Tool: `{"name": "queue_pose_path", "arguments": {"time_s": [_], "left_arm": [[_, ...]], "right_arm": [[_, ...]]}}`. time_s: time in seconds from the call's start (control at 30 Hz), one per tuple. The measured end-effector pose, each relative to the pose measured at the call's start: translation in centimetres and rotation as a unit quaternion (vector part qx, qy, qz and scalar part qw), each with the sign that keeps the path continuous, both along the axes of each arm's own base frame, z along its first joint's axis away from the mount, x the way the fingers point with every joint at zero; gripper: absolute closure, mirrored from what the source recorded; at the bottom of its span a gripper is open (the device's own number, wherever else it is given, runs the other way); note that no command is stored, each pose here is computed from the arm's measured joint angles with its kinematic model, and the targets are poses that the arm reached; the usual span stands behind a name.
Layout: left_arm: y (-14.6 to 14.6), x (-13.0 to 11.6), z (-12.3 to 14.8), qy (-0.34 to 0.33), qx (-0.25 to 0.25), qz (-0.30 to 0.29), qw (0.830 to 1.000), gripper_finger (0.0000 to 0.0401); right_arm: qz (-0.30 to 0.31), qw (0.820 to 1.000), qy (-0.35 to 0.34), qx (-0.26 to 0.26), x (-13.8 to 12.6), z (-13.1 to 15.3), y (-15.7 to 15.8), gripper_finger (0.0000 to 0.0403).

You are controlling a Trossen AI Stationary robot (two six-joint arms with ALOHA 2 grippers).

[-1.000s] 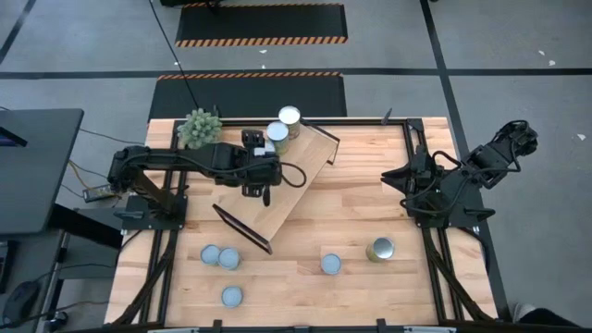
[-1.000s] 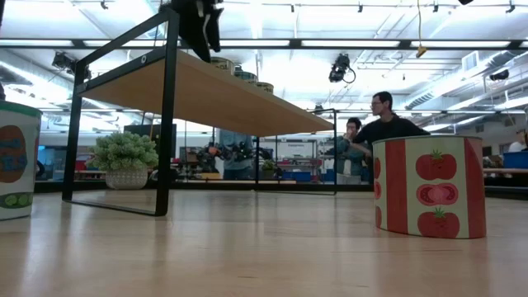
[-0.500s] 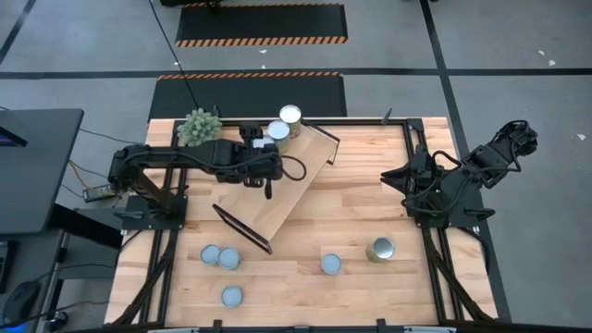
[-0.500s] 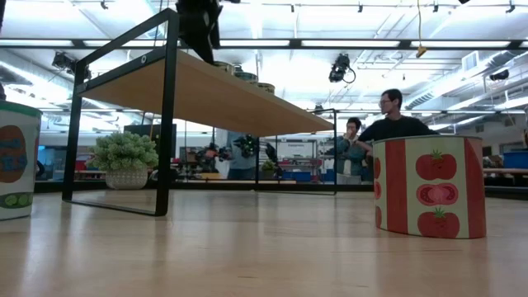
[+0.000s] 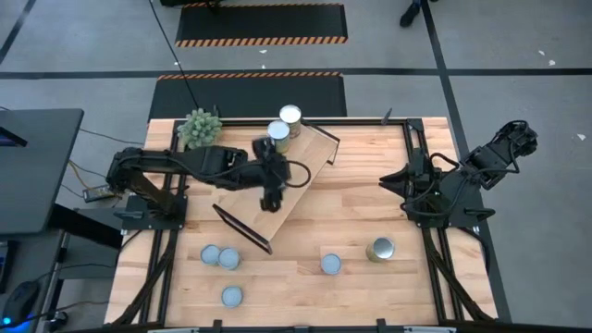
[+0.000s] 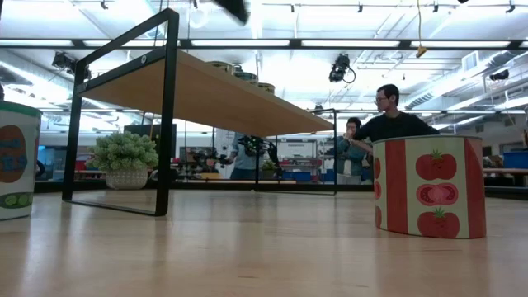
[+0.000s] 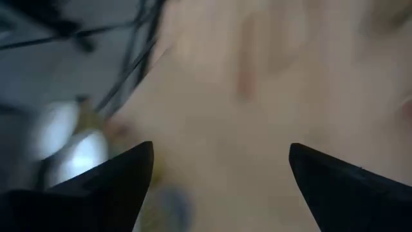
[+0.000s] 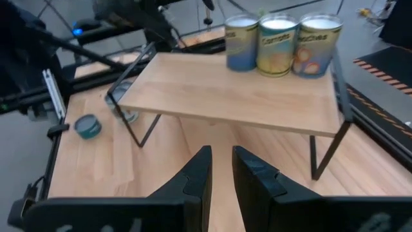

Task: Pick and place cans onto a shelf
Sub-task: Put the canned oranges on the shelf

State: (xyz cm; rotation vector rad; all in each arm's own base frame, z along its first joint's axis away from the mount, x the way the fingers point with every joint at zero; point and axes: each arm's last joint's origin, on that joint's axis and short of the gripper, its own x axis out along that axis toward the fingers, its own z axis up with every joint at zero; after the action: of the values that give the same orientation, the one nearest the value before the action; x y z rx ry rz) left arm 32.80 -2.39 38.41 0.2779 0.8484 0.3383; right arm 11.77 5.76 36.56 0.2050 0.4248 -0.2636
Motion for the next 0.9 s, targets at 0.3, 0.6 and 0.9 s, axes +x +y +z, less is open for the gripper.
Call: {"name": "queue_pose_path", "arguments": {"time_s": [0.3,0.6,0.9], "left_arm": [[-1.4,1.5,1.5,-0.148,-0.17,0.012,0.974,0.0035],[-4.3,0.7,0.0,-0.109,-0.148,0.018,0.983,0.0036],[-5.1,0.1,-2.5,-0.023,-0.103,-0.03,0.994,0.006]], "right_arm": [[0.071,0.995,0.068,0.004,1.9,-1.3,1.8,0.0334],[0.115,0.978,0.153,0.082,4.4,-3.2,3.5,0.0334],[0.106,0.947,0.253,0.166,6.7,-5.6,4.4,0.0334]]}}
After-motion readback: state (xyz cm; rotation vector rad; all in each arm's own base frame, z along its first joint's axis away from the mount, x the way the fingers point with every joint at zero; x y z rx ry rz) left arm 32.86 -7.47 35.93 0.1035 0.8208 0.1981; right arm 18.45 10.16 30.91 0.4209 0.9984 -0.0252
